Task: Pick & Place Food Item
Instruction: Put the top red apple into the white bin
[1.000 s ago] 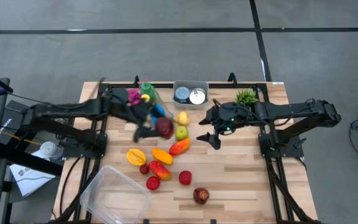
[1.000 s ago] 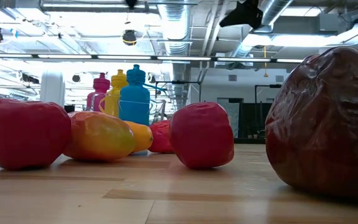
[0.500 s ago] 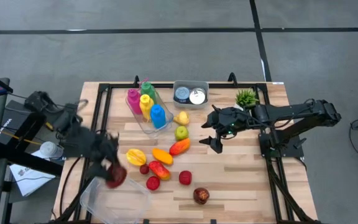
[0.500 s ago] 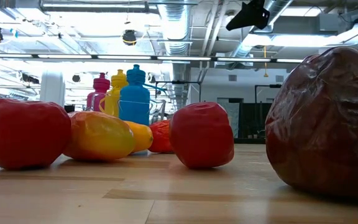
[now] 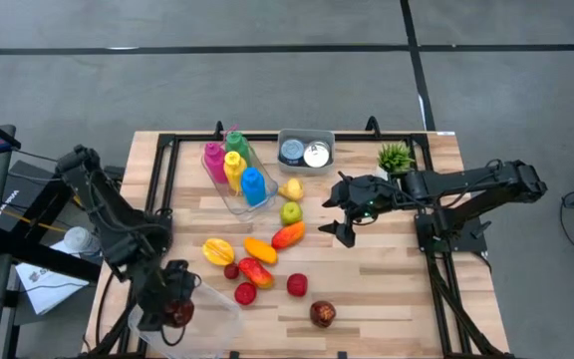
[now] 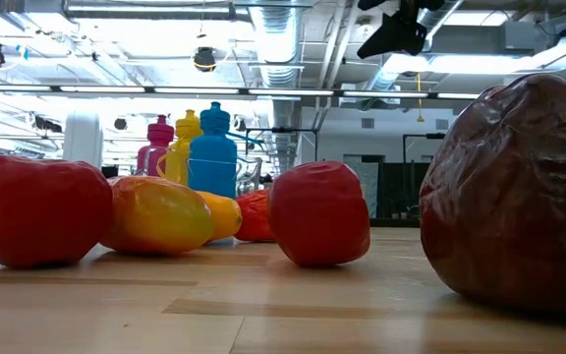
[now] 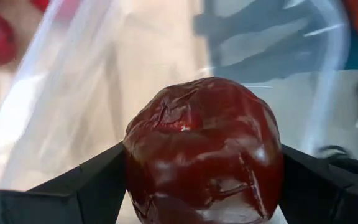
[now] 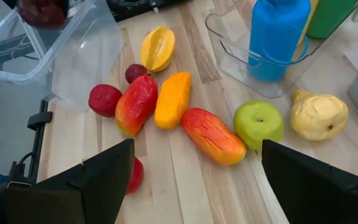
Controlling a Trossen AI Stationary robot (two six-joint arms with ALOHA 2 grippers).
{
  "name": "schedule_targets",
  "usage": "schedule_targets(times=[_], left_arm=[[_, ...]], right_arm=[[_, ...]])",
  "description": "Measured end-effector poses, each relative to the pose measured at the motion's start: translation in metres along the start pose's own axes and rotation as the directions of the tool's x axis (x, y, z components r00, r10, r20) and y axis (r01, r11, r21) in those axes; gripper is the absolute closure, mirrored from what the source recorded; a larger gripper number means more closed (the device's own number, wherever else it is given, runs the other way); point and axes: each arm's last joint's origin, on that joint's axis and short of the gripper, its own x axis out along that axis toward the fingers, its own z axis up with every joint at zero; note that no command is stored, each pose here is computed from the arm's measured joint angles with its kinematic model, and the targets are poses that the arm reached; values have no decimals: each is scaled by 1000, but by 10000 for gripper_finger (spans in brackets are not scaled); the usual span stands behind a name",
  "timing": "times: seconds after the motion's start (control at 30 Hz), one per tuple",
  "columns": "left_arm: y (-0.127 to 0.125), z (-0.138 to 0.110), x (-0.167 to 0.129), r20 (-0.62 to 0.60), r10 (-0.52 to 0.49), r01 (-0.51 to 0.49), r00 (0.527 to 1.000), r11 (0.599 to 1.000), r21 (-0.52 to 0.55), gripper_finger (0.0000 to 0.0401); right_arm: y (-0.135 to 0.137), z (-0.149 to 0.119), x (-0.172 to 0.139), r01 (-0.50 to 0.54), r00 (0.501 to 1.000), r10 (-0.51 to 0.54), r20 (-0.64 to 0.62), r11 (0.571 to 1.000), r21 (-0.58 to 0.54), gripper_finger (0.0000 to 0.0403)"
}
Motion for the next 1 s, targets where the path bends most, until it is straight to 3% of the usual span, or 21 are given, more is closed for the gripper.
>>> schedule_targets(times=[0.13, 0.33, 0.67, 1.0], left_arm=[[6, -4, 19, -31, 63, -63, 998, 998, 0, 71], [4, -2, 35, -57, 66, -64, 996, 998, 29, 52], [-4, 6, 42, -1, -14, 14, 1000, 1000, 28, 38], [-7, 3, 41, -98, -103, 104, 990, 995, 4, 37]], right_arm=[[-3, 1, 0, 9, 1000, -9, 2, 1000, 10, 63], [-3, 1, 0, 8, 1000, -9, 2, 1000, 10, 63], [-2, 1, 0, 5, 1000, -5, 2, 1000, 8, 63], [-1, 0, 0, 2, 1000, -2, 1, 1000, 5, 63]])
